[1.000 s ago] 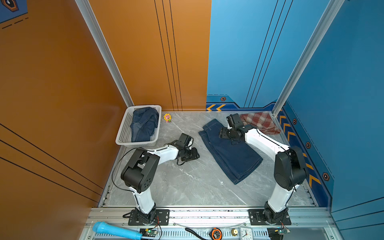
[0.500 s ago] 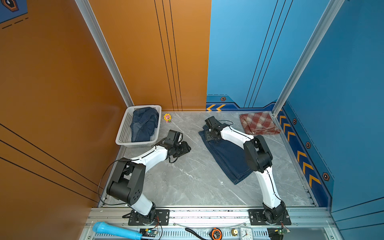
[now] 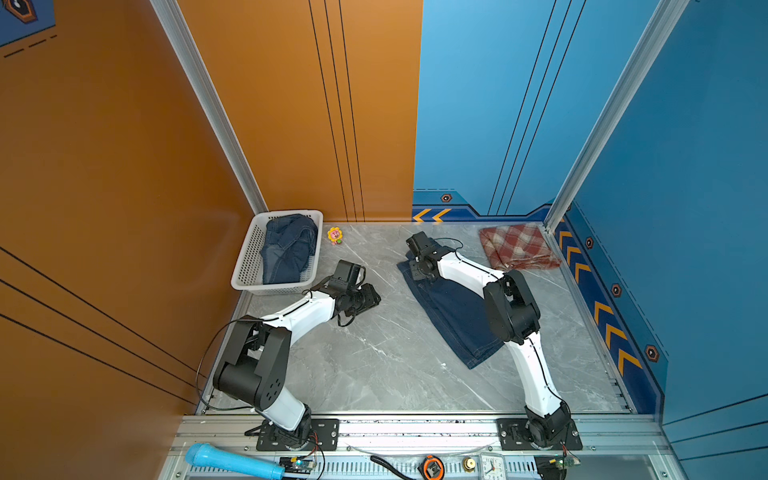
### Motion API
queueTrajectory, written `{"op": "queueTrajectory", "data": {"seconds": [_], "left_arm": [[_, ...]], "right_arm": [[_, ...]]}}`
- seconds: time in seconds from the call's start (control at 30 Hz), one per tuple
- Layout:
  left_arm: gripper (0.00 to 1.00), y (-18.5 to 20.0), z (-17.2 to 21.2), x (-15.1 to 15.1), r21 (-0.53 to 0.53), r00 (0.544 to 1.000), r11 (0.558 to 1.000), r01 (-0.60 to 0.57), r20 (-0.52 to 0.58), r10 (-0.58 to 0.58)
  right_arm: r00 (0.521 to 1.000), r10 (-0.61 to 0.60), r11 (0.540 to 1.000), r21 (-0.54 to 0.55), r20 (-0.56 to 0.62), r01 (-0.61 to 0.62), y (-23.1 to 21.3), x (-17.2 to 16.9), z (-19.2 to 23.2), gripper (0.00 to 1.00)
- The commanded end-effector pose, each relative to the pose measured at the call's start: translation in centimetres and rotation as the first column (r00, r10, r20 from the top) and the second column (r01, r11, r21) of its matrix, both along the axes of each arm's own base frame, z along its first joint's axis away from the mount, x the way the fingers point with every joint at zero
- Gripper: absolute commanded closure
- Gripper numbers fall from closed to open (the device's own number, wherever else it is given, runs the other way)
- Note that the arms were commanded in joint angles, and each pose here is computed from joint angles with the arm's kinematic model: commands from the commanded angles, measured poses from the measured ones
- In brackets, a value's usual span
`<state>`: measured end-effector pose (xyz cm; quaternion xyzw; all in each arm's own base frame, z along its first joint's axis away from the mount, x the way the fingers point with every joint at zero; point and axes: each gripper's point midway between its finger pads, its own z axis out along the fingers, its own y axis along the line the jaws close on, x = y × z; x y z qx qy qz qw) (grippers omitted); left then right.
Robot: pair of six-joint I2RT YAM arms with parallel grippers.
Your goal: Fold and stack the skirts
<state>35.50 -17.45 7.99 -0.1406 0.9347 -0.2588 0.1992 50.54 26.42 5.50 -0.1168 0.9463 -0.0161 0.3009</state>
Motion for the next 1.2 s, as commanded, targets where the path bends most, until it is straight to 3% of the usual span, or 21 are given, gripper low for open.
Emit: {"op": "queueTrajectory", "data": {"seconds": [0.0, 0.27, 0.57, 0.7, 0.77, 0.87, 1.03, 1.17], "left_arm": [[0.48, 0.4, -0.9, -0.4, 0.014, 1.000, 1.000, -0.015, -0.027, 0.016], [0.48, 0.3, -1.5, -0.6, 0.014, 0.999, 1.000, -0.018, -0.039, 0.018], [0.48, 0.2, -1.3, 0.3, 0.009, 1.000, 1.000, -0.023, -0.011, 0.023], [0.48, 0.1, -1.4, 1.0, 0.010, 0.999, 0.999, -0.032, -0.009, 0.032], [0.48, -0.1, -1.3, 1.5, 0.012, 0.999, 0.999, -0.033, -0.001, 0.033], [0.47, -0.4, -0.5, 2.7, 0.026, 0.999, 0.999, -0.028, 0.034, 0.027], [0.43, -2.5, 2.4, 5.9, 0.067, 0.988, 0.997, 0.038, 0.148, -0.048], [0.41, -4.8, 3.6, 8.4, 0.100, 0.973, 0.991, 0.094, 0.202, -0.113]], "right_arm": [[0.998, 0.008, 0.998, 0.065, 0.056, -0.011, -0.2, -0.6, 5.8, 1.00], [1.000, 0.018, 0.989, 0.149, 0.014, -0.020, 1.0, -2.8, 7.3, 1.00], [0.983, 0.110, 0.981, 0.175, -0.149, -0.084, 4.9, -6.6, 0.8, 0.98], [0.977, 0.135, 0.964, 0.251, -0.165, -0.091, 4.6, -7.2, 2.1, 0.48], [0.981, 0.117, 0.956, 0.286, -0.153, -0.069, 3.5, -7.2, 3.2, 0.35], [0.990, 0.054, 0.950, 0.313, -0.133, -0.010, 0.8, -7.7, 5.1, 0.30], [0.984, -0.131, 0.953, 0.259, -0.120, 0.158, -5.1, -9.3, 4.7, 0.28], [0.958, -0.247, 0.921, 0.273, -0.143, 0.278, -8.5, -9.5, 3.5, 0.27]]}}
